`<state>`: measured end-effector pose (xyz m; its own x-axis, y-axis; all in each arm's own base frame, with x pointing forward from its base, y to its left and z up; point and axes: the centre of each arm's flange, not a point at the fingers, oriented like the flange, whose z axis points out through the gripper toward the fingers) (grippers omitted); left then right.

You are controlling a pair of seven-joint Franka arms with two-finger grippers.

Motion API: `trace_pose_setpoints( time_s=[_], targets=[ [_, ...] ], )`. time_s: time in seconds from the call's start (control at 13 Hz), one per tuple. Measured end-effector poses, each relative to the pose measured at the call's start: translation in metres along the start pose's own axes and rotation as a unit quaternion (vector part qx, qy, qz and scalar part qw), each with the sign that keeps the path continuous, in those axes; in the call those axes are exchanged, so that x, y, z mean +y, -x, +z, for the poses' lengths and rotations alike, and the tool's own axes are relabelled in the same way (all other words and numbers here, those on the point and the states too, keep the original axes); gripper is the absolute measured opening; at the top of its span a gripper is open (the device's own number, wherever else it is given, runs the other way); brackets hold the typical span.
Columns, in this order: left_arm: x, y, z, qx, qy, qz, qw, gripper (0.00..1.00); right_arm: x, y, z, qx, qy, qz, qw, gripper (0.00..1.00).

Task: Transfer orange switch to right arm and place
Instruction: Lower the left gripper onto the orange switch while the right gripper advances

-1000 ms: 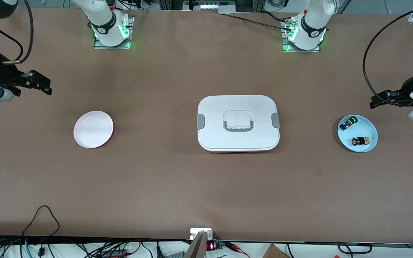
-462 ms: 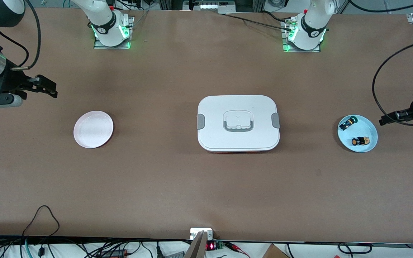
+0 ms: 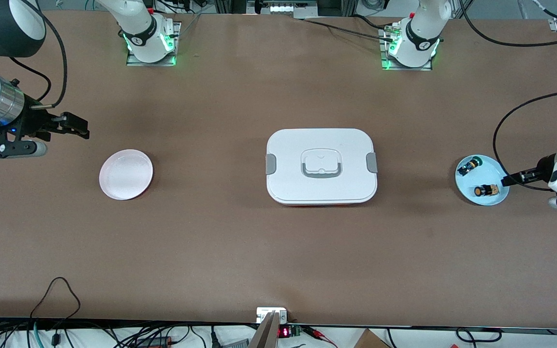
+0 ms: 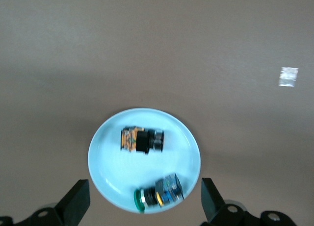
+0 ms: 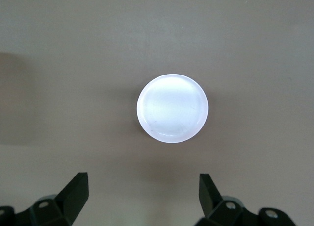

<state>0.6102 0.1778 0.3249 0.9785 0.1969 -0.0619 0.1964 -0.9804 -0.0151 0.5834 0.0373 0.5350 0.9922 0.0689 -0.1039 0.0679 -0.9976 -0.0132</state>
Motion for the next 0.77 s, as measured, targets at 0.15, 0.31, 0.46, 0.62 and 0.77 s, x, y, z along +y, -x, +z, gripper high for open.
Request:
trace_pose_setpoints(
  time_s=[0.15, 0.31, 0.46, 0.62, 0.77],
  targets=[
    [-0.008, 0.008, 0.036, 0.012, 0.000, 0.008, 1.000, 1.00, -0.004, -0.002, 0.004, -0.004, -0.001, -0.003, 1.000, 1.00],
    [-0.027, 0.019, 0.071, 0.029, 0.002, -0.007, 1.000, 1.00, -0.008, -0.002, 0.004, -0.004, 0.000, -0.006, 1.000, 1.00],
    [-0.041, 0.025, 0.103, 0.036, 0.015, -0.025, 0.999, 1.00, -0.007, -0.002, 0.004, -0.004, 0.000, -0.006, 1.000, 1.00],
    [-0.041, 0.024, 0.121, 0.040, 0.022, -0.020, 0.999, 1.00, -0.005, -0.003, 0.005, -0.005, -0.001, -0.003, 1.000, 1.00],
    [-0.032, 0.023, 0.123, 0.041, 0.028, -0.001, 0.999, 1.00, -0.004, -0.004, 0.008, -0.007, 0.000, -0.002, 1.000, 1.00]
  ],
)
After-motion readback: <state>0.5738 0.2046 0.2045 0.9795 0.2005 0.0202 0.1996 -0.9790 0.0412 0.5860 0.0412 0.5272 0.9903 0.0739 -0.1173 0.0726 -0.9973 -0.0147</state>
